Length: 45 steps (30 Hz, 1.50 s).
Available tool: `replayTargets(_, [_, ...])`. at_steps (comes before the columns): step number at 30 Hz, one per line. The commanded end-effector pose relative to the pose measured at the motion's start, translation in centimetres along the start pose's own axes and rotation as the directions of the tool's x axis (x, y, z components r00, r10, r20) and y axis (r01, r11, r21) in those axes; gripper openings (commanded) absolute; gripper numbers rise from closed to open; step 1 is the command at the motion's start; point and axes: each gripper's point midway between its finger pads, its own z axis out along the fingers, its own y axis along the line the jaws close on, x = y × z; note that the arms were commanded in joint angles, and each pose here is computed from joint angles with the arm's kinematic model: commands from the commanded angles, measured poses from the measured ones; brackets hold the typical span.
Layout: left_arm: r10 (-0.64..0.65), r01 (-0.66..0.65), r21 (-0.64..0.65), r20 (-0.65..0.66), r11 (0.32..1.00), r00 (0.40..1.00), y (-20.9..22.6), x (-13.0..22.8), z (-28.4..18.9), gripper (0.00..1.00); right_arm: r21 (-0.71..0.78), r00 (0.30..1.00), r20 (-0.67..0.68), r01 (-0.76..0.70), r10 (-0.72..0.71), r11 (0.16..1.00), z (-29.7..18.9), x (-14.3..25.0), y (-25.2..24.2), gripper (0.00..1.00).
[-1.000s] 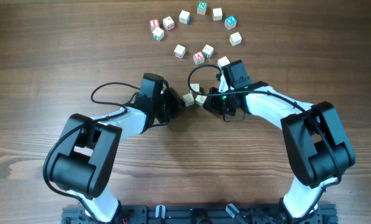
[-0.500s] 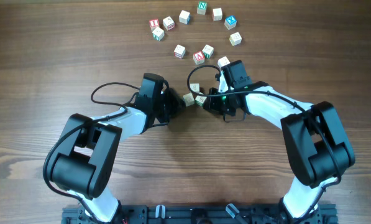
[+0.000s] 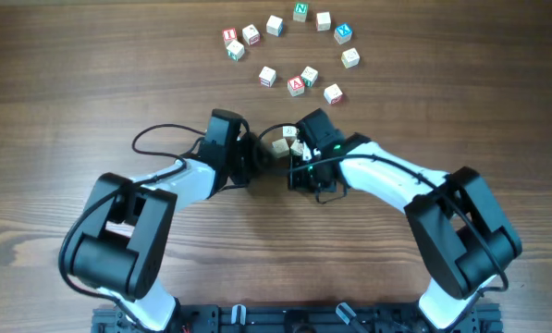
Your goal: Form a circle
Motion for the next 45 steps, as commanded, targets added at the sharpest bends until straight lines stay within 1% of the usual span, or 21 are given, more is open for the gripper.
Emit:
replayTargets(1, [-0.027,0.048,-0.196,0.107,0.979,0.994,5.5,-1.9,-1.2,0.04,0.037,0.997,0.080,0.006,-0.009,0.999,-0.4,-1.4,-0.7,0.04])
replayTargets(3, [-0.064,0.101,-0.264,0.146,0.959,0.987,7.6,-2.9,-2.0,0.04,0.025,0.993,0.119,0.021,-0.023,0.999,-0.5,-2.3,-0.3,0.05])
replayTargets(5, [-0.098,0.139,-0.283,0.154,0.949,0.983,8.7,-3.4,-2.6,0.04,0.014,0.988,0.147,0.038,-0.039,0.999,-0.6,-3.0,0.1,0.05])
replayTargets(7, [-0.158,0.204,-0.287,0.177,0.936,0.971,9.5,-4.0,-3.0,0.04,-0.001,0.983,0.173,0.061,-0.059,0.998,-0.7,-3.6,0.6,0.05])
replayTargets(11, [-0.222,0.277,-0.277,0.215,0.920,0.951,10.0,-4.8,-3.4,0.04,-0.009,0.979,0.194,0.067,-0.064,0.998,-0.8,-4.1,0.8,0.05])
replayTargets(17, [-0.217,0.272,-0.287,0.210,0.918,0.953,10.1,-4.4,-3.3,0.04,-0.012,0.965,0.252,0.078,-0.072,0.997,-1.1,-5.4,1.2,0.05])
replayTargets(22, [-0.200,0.256,-0.301,0.204,0.919,0.958,10.1,-3.9,-2.9,0.04,0.000,0.961,0.268,0.075,-0.072,0.997,-1.1,-5.7,1.1,0.05])
replayTargets(23, [-0.211,0.270,-0.305,0.212,0.913,0.954,10.2,-3.8,-2.8,0.04,-0.002,0.960,0.271,0.076,-0.073,0.997,-1.1,-5.8,1.1,0.05])
replayTargets(45, [-0.202,0.265,-0.310,0.220,0.913,0.954,10.2,-3.8,-2.8,0.04,-0.009,0.948,0.301,0.111,-0.103,0.994,-1.3,-6.5,1.6,0.04])
